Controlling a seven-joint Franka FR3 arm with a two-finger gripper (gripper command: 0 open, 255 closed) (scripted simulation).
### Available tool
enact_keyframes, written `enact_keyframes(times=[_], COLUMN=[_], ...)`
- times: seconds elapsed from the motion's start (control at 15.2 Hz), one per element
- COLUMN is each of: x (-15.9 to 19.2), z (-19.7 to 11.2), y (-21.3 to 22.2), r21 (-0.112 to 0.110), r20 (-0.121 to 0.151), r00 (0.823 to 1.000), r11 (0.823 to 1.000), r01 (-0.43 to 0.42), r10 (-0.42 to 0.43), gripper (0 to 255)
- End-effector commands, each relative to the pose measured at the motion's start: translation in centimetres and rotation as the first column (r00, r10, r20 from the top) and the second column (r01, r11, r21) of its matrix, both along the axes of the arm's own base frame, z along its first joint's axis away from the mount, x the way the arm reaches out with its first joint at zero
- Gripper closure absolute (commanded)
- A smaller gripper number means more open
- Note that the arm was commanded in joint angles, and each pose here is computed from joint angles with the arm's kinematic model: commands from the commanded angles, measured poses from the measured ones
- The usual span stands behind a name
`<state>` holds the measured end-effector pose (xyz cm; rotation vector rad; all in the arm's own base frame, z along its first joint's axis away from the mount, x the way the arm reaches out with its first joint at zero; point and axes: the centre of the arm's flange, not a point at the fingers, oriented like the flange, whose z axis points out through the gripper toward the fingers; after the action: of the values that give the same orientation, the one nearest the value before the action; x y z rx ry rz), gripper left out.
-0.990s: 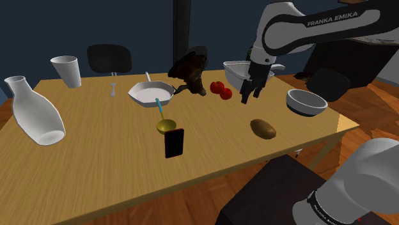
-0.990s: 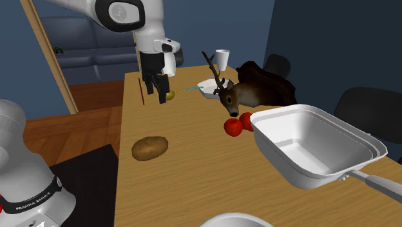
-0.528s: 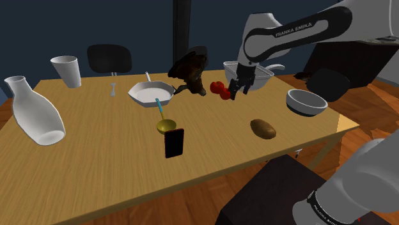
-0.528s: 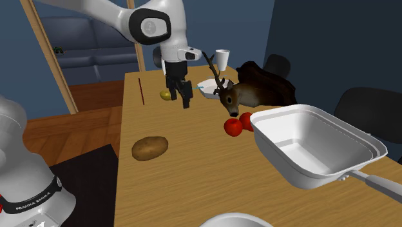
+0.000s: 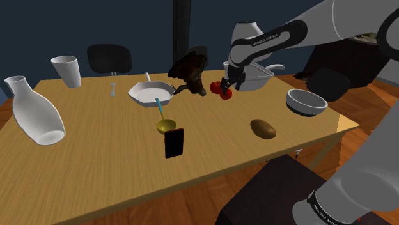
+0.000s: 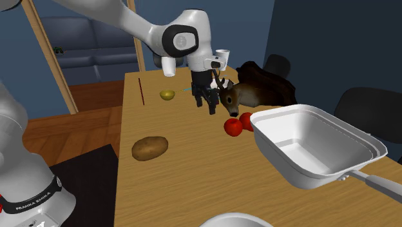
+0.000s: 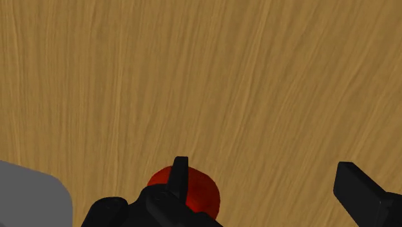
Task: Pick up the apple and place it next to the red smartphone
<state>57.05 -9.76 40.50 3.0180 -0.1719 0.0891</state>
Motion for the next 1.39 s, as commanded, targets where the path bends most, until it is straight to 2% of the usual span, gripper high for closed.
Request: enact_keyframes(times=[0.0,0.46,0.53,0.99,1.32], x=[2.3,9.1,9.5,9.9,9.9], z=[-0.4,-2.5,-2.6,-6.5,-6.5], y=[-1.2,-5.5,-5.8,-6.6,-6.6], r21=[-0.018,-0.078,-0.081,-0.081,-0.081], r20=[0.014,0.061,0.064,0.064,0.064], r00=[1.0,0.995,0.994,0.994,0.994], r11=[1.0,0.993,0.993,0.993,0.993], r01=[0.019,0.086,0.09,0.09,0.09], r10=[-0.019,-0.082,-0.085,-0.085,-0.085], gripper=[0,0,0,0,0])
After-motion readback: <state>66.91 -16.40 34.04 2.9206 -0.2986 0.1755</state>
